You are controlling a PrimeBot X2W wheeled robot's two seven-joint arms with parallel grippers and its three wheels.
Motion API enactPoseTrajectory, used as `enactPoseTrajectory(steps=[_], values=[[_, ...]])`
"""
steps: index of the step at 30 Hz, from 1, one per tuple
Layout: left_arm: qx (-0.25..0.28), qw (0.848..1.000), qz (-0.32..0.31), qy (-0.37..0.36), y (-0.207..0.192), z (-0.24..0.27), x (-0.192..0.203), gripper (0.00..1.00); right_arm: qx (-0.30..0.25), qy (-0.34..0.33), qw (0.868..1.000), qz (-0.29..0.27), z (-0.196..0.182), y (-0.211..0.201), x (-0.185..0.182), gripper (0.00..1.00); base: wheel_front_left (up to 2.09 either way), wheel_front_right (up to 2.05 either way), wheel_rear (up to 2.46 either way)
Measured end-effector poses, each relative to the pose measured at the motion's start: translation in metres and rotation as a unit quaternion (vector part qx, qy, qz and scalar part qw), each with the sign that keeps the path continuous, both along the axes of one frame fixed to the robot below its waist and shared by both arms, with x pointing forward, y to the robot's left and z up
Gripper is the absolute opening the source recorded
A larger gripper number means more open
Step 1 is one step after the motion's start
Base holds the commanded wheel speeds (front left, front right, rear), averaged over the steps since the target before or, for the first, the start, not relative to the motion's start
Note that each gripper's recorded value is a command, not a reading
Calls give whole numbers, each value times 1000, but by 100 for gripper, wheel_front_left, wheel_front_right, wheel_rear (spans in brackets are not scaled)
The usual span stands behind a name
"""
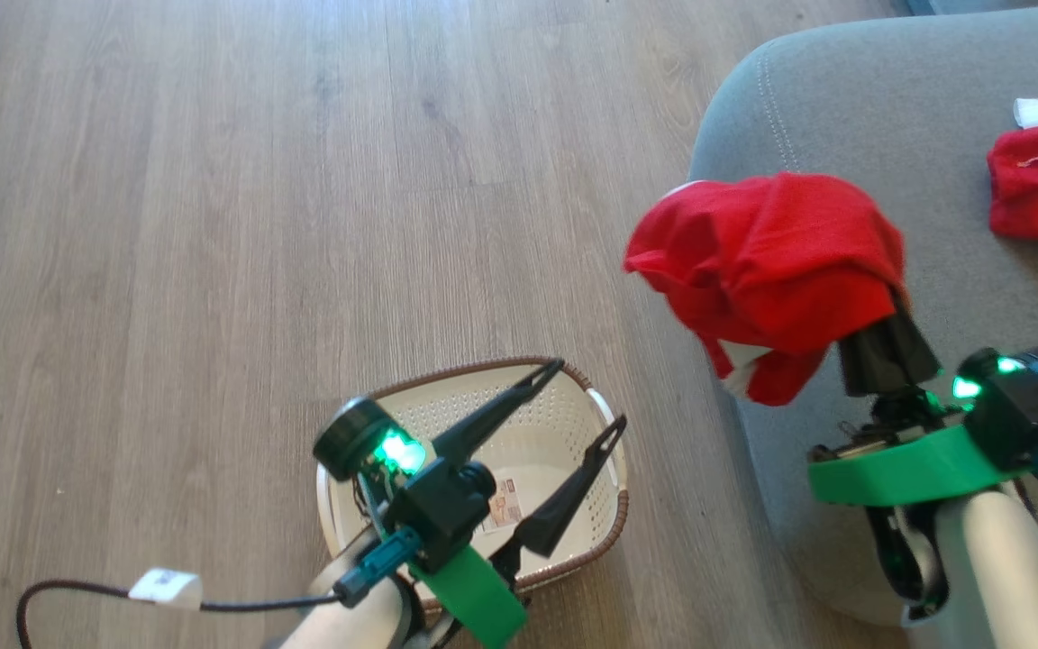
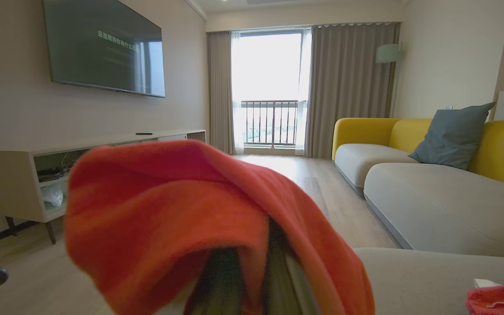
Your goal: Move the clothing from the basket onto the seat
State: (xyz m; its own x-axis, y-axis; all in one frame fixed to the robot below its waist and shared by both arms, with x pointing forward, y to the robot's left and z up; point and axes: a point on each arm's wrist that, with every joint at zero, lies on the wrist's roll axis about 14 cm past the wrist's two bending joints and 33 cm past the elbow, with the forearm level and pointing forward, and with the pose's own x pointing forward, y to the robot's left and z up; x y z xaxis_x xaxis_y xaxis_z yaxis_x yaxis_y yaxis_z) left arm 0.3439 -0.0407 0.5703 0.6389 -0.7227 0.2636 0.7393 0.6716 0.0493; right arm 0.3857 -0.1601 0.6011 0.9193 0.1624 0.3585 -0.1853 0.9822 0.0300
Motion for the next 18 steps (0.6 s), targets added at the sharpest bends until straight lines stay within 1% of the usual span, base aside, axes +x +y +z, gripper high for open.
enactPoseTrajectory(steps=[5,9,13,18], values=[[14,1000,-3,19,0,-15,-6,100,5,13,999,-39,-9,-23,-5,0,0,0,0],[17,999,-5,33,1,-23,-7,100,21,32,998,-58,-21,-35,-9,0,0,0,0],[24,999,-9,47,0,-33,-9,100,24,59,995,-76,-39,-47,-13,0,0,0,0],[30,997,-5,65,3,-45,-11,100,30,79,993,-86,-52,-51,-13,0,0,0,0]])
